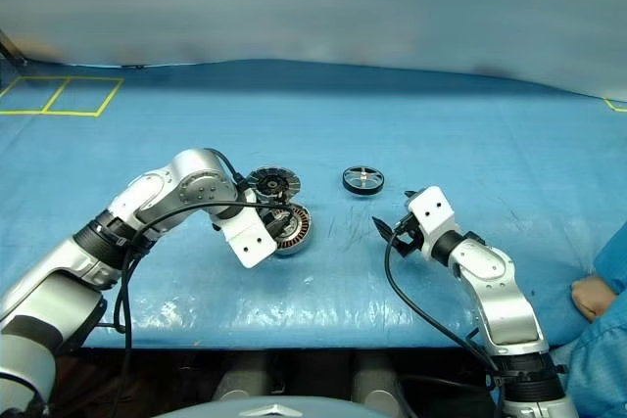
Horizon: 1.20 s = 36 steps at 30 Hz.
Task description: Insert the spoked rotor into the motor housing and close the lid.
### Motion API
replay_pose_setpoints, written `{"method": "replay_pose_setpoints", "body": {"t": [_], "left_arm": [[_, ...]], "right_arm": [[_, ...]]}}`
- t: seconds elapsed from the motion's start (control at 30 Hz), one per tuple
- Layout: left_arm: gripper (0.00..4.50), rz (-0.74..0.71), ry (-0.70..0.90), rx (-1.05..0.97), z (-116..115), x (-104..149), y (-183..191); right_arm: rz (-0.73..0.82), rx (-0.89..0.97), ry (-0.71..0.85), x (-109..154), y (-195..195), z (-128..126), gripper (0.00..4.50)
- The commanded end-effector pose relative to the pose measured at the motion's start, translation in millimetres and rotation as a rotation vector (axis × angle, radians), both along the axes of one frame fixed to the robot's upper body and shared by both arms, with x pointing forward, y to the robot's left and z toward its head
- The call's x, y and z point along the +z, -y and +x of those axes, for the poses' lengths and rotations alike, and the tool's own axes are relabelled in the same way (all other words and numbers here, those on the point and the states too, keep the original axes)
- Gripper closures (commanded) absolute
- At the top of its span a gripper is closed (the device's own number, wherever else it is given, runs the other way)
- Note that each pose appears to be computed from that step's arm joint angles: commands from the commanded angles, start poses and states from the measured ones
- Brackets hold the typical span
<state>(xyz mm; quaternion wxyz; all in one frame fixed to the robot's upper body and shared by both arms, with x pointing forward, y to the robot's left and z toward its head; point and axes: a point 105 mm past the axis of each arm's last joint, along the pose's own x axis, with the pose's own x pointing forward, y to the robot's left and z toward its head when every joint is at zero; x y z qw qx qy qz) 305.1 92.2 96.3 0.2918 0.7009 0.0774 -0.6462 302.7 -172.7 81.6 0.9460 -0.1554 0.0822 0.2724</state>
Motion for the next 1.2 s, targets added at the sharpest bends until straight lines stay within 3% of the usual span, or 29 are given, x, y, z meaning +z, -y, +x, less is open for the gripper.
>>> {"method": "replay_pose_setpoints", "body": {"t": [0.03, 0.13, 0.17, 0.27, 0.63, 0.87, 1.0, 1.2], "left_arm": [[3.11, -0.021, 0.035, -0.051, -3.5, 12.3, 7.3], [3.11, 0.002, 0.016, -0.053, -5.8, 9.9, 4.9], [2.4, 0.005, 0.014, -0.057, -6.3, 9.5, 4.6], [1.52, -0.043, 0.015, -0.04, -6.6, 11.6, 7.3], [1.52, -0.328, -0.229, 0.068, -48.7, 30.7, 16.8], [1.52, -0.518, -0.278, 0.239, -48.3, 25.4, 7.2], [1.52, -0.75, -0.348, 0.42, -45.9, 18.1, 5.3], [1.52, -1.022, -0.362, 0.534, -45.9, 19.8, 8.9]], "right_arm": [[0.006, 0.003, 0.073, 16.3, -1.3, 0.7, 0.0], [0.009, 0.0, 0.079, 17.4, -1.2, 1.7, 0.0], [0.01, 0.0, 0.08, 17.3, -1.5, 1.8, 0.0], [0.012, 0.006, 0.08, 17.0, -3.2, 3.0, 0.0], [0.01, 0.015, 0.056, 8.9, -6.0, 1.6, 0.0], [0.024, 0.009, 0.037, 2.4, -8.7, -6.7, 0.0], [0.026, -0.017, 0.014, -5.0, -5.5, -14.6, 0.0], [0.015, -0.043, -0.011, -10.4, -1.2, -22.1, 0.0]]}}
